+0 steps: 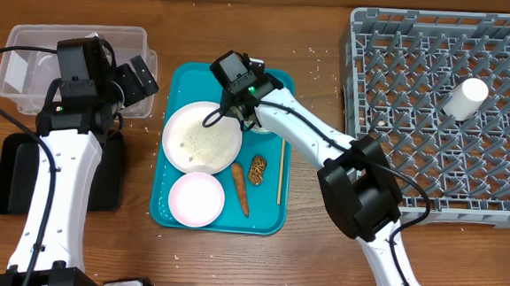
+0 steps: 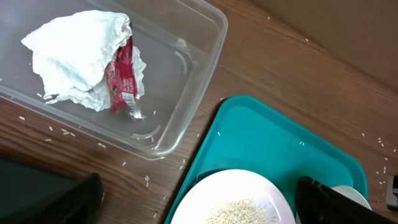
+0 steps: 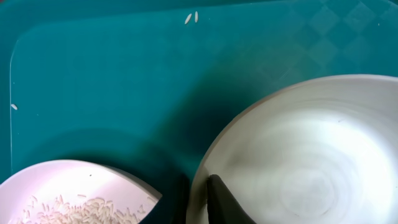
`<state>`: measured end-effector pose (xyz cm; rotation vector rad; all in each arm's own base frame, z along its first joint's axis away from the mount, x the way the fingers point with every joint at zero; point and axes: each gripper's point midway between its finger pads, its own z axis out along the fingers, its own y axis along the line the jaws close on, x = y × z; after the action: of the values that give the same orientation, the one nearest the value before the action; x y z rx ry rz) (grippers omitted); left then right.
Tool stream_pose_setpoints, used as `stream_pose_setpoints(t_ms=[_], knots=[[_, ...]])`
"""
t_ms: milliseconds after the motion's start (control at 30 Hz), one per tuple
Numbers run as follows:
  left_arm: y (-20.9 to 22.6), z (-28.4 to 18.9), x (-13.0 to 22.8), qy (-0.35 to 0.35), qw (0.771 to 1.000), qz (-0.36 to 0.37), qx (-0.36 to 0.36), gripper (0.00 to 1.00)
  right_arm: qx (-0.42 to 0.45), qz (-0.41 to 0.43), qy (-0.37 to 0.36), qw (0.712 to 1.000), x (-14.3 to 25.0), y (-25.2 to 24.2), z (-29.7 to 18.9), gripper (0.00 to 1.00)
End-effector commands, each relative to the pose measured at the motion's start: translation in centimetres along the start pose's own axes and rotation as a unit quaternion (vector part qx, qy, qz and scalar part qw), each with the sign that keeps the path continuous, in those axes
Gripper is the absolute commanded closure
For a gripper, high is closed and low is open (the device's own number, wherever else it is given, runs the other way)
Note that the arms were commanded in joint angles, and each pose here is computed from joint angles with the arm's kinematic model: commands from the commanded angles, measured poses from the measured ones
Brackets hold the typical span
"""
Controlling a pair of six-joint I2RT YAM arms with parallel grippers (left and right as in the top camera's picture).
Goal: Sort waste into correct bins and load items into the dishwasher
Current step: 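Move the right gripper back to the small white bowl on the tray, then grasp the white bowl with the right gripper and carry it to the rack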
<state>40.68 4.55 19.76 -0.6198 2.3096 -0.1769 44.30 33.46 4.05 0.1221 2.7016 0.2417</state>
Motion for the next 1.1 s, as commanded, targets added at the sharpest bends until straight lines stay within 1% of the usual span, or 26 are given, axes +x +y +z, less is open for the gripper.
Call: stream_pose_setpoints(t_ms=[0, 67, 333, 500, 567, 667, 733, 833, 967, 1067], knots=[[-0.6, -0.3, -0.6, -0.005, 1.0, -0.002, 0.009, 0.0, -0.001, 0.005, -0.009, 1.0, -0.7, 0.1, -0.4, 0.91], [-0.6, -0.3, -0.6, -0.005, 1.0, -0.002, 0.009, 0.0, -0.001, 0.005, -0.009, 1.0, -1.0, 0.2, -0.9, 0.96], [-0.6, -0.3, -0.6, -0.005, 1.0, -0.002, 0.009, 0.0, -0.007, 0.007, -0.018, 1.0, -3.1, 1.2, -4.0, 0.96], [-0.6, -0.3, -0.6, -0.006, 1.0, -0.002, 0.009, 0.0, -0.006, 0.033, -0.033, 0.999, -6.9, -0.4, -8.6, 0.96], [-0.6, -0.3, -0.6, -0.005, 1.0, -0.002, 0.009, 0.0, 0.001, 0.052, -0.042, 0.998, -8.9, -2.5, -11.6, 0.96], [-0.6, -0.3, -0.6, -0.005, 1.0, -0.002, 0.009, 0.0, 0.01, 0.086, -0.066, 0.994, -12.2, -7.4, -17.1, 0.96], [-0.6, -0.3, -0.6, -0.006, 1.0, -0.002, 0.009, 0.0, 0.009, 0.102, -0.081, 0.992, -13.6, -9.9, -19.6, 0.96], [-0.6, -0.3, -0.6, -0.006, 1.0, -0.002, 0.009, 0.0, -0.022, 0.112, -0.101, 0.988, -15.9, -13.9, -23.8, 0.96], [-0.6, -0.3, -0.6, -0.005, 1.0, -0.002, 0.009, 0.0, -0.085, 0.127, -0.086, 0.984, -16.9, -18.2, -26.7, 0.96], [-0.6, -0.3, -0.6, -0.005, 1.0, -0.002, 0.009, 0.0, -0.111, 0.157, -0.044, 0.98, -16.0, -22.8, -27.1, 0.96]])
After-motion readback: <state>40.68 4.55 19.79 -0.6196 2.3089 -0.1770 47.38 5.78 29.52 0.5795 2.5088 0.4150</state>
